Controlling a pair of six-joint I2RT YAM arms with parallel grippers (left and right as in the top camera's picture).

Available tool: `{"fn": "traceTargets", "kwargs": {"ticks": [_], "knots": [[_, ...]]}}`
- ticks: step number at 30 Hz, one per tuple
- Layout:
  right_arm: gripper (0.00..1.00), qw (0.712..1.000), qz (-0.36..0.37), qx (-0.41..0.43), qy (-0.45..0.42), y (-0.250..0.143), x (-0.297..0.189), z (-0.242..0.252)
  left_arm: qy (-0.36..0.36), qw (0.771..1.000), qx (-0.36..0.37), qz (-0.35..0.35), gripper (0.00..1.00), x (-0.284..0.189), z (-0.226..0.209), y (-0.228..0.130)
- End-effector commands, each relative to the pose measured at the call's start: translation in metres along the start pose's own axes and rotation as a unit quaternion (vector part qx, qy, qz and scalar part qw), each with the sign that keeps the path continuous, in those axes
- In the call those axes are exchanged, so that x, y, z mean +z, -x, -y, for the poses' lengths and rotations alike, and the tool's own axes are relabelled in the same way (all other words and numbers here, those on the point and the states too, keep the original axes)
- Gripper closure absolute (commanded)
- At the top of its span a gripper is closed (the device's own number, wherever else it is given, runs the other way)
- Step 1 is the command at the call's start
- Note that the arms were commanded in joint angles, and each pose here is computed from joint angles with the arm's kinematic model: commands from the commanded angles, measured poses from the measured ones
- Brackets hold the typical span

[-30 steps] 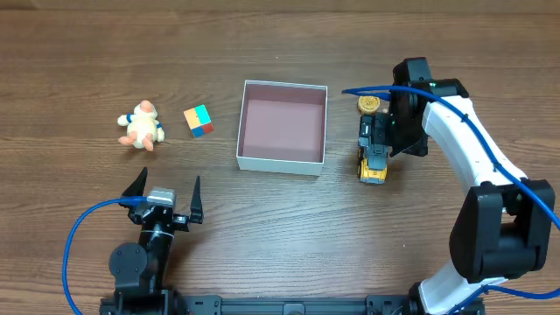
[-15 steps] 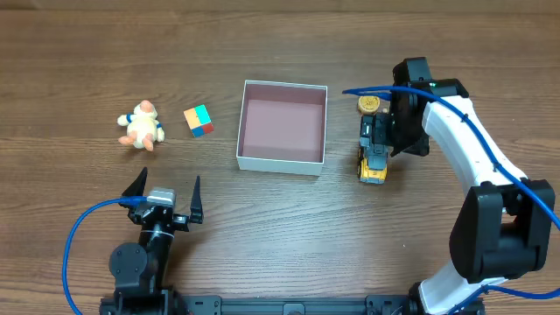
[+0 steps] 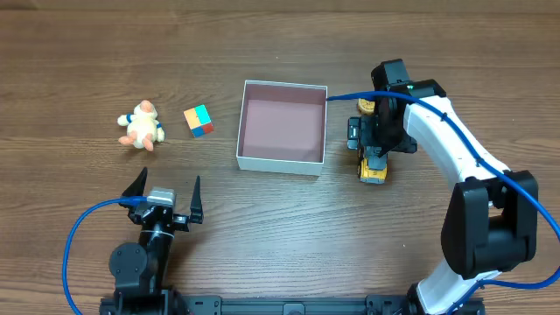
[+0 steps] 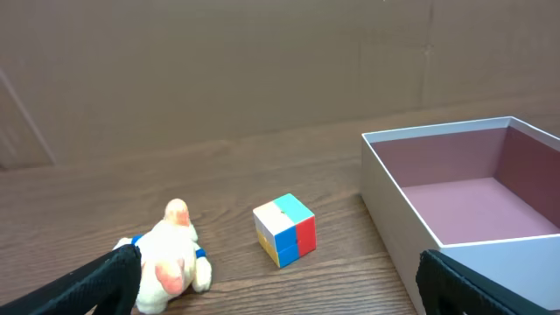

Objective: Pack container
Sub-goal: 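Close the right gripper on the toy truck and lift it, then carry the truck left into the white box and release it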

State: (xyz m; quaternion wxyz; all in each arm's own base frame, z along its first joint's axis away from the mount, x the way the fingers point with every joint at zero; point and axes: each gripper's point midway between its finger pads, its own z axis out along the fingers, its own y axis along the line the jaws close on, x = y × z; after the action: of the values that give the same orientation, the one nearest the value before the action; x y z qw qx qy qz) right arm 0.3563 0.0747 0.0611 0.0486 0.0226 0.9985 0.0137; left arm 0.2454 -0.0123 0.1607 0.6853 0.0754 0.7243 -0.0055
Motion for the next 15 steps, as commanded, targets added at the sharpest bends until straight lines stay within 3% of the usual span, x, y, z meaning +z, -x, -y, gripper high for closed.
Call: {"fn": "traceTargets", "kwargs": {"ticks": [1, 10, 13, 15], "knots": [[0.00, 1.000, -0.002, 0.002, -0.010, -0.002, 0.006, 0.004, 0.001, 1.000, 0.005, 0.003, 0.00, 0.000, 0.000, 0.001], [0.01, 1.000, -0.004, 0.003, -0.017, -0.008, 0.019, 0.009, 0.001, 1.000, 0.005, 0.003, 0.00, 0.000, 0.000, 0.001], [0.18, 1.000, -0.001, 0.004, -0.023, -0.007, 0.019, 0.011, 0.001, 1.000, 0.005, 0.003, 0.00, 0.000, 0.000, 0.001], [0.23, 1.000, 0.000, 0.003, -0.023, -0.007, 0.019, 0.011, 0.001, 1.000, 0.005, 0.003, 0.00, 0.000, 0.000, 0.001]]}}
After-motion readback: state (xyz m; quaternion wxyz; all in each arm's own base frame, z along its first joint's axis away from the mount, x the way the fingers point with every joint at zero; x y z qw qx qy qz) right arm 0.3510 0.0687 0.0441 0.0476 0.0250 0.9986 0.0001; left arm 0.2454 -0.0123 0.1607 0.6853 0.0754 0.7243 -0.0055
